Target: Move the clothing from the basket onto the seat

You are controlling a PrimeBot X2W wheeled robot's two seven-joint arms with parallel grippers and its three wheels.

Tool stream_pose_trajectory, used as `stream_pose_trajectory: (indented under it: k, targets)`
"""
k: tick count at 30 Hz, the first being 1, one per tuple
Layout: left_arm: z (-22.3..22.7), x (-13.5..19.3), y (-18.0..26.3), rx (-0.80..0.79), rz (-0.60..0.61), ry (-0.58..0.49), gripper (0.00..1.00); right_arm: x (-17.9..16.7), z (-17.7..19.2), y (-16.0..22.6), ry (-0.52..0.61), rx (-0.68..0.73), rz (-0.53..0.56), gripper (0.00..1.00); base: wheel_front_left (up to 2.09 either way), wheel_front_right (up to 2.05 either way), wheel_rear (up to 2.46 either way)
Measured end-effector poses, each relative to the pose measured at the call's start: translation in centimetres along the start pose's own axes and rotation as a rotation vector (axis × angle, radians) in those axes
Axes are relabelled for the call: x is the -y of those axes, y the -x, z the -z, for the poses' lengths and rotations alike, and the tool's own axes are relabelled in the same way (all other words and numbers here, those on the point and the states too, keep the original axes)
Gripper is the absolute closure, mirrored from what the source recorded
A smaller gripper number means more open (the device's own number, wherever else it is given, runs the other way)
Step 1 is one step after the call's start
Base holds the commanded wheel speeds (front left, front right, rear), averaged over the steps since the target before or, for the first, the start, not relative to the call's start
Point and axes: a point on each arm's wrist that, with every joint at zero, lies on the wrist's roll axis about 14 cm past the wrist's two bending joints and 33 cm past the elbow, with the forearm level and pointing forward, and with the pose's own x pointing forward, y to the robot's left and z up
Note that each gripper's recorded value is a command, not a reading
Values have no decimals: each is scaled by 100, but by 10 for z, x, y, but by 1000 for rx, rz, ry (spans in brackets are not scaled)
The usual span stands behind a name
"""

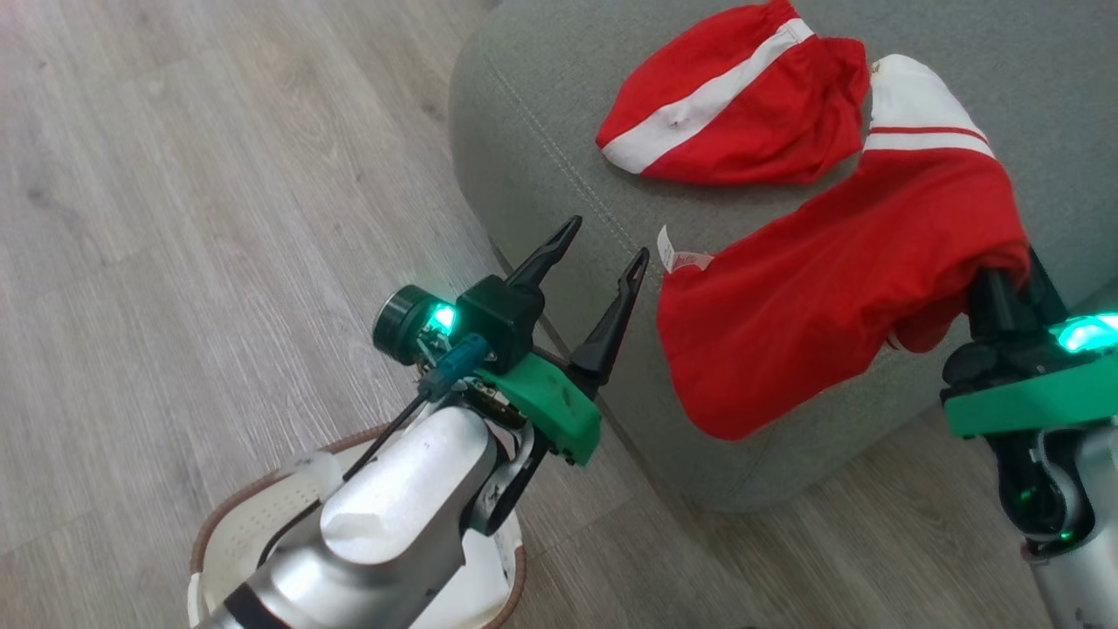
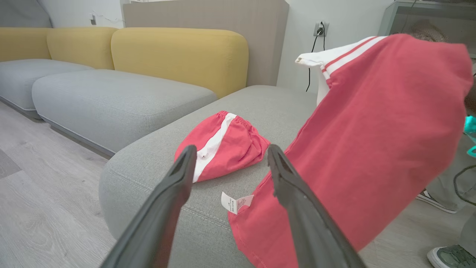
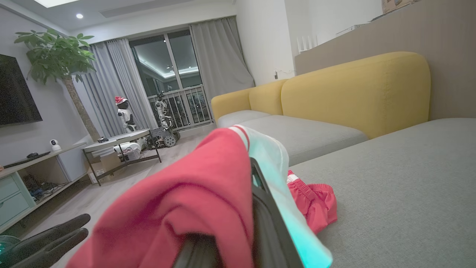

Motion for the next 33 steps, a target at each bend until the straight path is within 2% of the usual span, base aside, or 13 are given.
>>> stream_pose_trajectory:
  k: [4,7,16,27,33]
  targets:
    - [5,-1,-2,-9,8,2,0,0,-2,-6,-13,3,-5,100,0,0,0]
    - [11,1,-2,-21,28,1,0,-2,-17,-23,1,42,-30,100,0,0,0]
    - [11,-6,-15,4,66,-40,0,-8,-69,-86,148,158,-122,100,0,0,0]
    - [37,-10,-24,-25,177,-54,0,14,-93,-153,256,186,-100,100,0,0,0]
    - [47,-17,-31,-25,216,-59,0,39,-84,-183,313,131,-48,100,0,0,0]
